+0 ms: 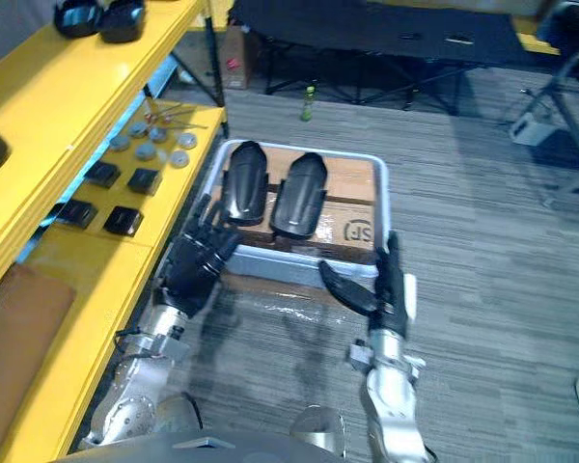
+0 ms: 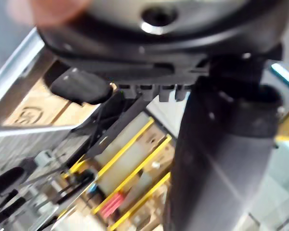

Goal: Walk over and take three plastic housings, then place them on the shelf

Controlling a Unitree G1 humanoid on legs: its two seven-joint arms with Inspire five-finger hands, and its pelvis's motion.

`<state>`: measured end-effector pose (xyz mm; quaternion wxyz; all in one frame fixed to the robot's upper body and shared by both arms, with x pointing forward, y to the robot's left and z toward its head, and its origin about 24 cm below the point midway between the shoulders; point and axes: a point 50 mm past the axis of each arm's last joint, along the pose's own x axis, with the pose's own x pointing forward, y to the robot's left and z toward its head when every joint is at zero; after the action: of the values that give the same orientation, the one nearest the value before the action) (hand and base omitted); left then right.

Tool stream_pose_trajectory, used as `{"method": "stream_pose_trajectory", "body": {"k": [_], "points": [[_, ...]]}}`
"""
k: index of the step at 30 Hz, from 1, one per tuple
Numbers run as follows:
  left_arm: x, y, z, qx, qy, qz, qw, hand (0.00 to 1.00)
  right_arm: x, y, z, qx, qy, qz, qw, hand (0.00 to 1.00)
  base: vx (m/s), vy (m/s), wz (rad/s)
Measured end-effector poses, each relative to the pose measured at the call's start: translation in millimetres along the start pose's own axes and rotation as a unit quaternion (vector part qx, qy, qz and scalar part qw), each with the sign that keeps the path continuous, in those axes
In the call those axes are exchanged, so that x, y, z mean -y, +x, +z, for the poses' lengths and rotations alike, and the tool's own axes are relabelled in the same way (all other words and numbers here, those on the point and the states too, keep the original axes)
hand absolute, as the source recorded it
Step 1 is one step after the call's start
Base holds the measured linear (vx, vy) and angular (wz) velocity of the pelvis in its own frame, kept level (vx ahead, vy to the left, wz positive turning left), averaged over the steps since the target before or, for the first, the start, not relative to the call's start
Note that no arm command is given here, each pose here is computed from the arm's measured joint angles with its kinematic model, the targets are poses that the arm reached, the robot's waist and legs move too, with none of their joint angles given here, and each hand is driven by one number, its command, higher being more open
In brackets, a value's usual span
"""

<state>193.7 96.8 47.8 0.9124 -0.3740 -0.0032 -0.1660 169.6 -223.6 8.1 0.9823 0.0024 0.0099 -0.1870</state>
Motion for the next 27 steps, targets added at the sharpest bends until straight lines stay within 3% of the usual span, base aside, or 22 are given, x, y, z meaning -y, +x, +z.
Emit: {"method": "stream_pose_trajectory", "body": {"k": [9,10,17,27], "points": [[-15.2,-8.6,10.1,0.012,0.035,0.031,0.999,1.0,-19.1,6.4,3.6,-0.001,0.058,-0.006,0.998,1.0,-0.06,0.103,-0.34],[-9.0,8.3,38.3,0.076,0.076,0.047,0.993,1.0,-26.6,3.6,-2.4,-0.02,0.121,-0.007,0.992,1.0,0.0,0.01,-0.05],[-11.4,7.5,40.4,0.08,0.078,0.054,0.992,1.0,-26.7,3.6,-2.3,-0.02,0.121,-0.003,0.992,1.0,0.0,0.0,-0.03],[-38.7,-10.4,63.5,0.16,0.086,0.179,0.967,1.0,-25.8,-2.6,-16.9,-0.08,0.101,0.05,0.99,1.0,0.02,-0.049,-0.17]]}}
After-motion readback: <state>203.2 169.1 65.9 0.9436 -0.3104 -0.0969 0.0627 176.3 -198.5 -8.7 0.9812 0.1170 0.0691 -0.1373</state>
